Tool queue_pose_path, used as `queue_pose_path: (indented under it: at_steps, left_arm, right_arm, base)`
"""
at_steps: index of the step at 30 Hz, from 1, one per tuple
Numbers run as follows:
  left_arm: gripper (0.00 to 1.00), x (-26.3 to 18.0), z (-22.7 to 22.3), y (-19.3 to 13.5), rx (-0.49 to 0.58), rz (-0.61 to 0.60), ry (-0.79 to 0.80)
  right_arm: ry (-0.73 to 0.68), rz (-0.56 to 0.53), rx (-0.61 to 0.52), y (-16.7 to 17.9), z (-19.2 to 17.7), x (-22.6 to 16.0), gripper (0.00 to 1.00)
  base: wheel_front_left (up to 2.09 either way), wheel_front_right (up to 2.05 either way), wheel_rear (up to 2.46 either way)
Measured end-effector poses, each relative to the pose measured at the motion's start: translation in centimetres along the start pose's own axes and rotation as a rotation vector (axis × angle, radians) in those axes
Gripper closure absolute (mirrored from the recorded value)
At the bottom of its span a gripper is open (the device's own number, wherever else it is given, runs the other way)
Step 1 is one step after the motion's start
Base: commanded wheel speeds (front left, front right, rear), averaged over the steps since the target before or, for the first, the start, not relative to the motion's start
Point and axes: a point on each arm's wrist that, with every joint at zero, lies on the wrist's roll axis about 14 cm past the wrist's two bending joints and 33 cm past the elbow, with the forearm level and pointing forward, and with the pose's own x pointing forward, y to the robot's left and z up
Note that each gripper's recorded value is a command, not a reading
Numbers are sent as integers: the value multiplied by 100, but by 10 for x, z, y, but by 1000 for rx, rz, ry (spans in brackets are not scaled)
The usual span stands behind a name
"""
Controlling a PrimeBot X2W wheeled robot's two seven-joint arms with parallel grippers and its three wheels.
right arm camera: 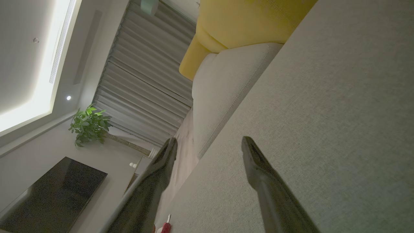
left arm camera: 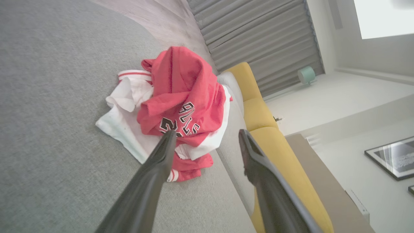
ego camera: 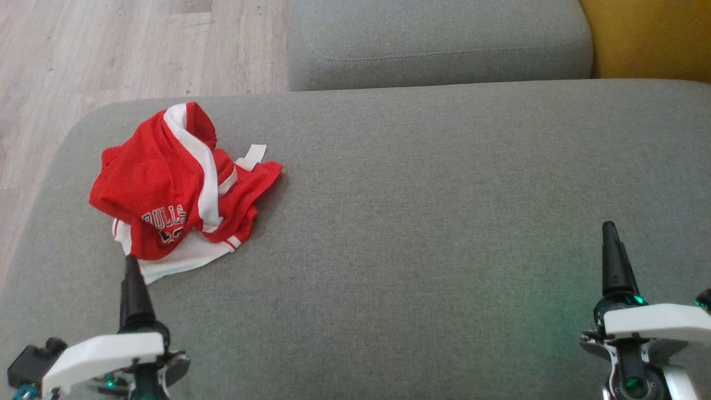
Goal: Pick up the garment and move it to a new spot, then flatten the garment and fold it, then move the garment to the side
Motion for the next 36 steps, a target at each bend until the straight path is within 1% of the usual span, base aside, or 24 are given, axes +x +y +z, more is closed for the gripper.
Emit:
queue_pose_path:
  at_steps: [1, 7, 13, 20, 28, 36]
  left_arm:
    - [0, 0, 0, 0, 0, 0, 0]
    - [0, 0, -11, -14, 137, -39, 22]
    - [0, -1, -25, -21, 268, -62, 49]
    - [0, -4, -41, -24, 454, -85, 95]
    - [0, -4, -56, -25, 633, -103, 132]
    - [0, -4, -70, -29, 827, -146, 154]
  right_arm:
    - [0, 0, 0, 0, 0, 0, 0]
    - [3, 28, -101, 9, -3, 1, 0]
    - [-3, 57, -199, 18, -3, 1, 0]
    - [0, 91, -316, 27, -8, 2, 0]
    - [-4, 117, -445, 34, -11, 2, 0]
    - [1, 148, -577, 39, -18, 1, 0]
  base:
    - [0, 0, 0]
    - [0, 0, 0]
    - [0, 0, 0]
    - [0, 0, 0]
    - [0, 0, 0]
    - [0, 0, 0]
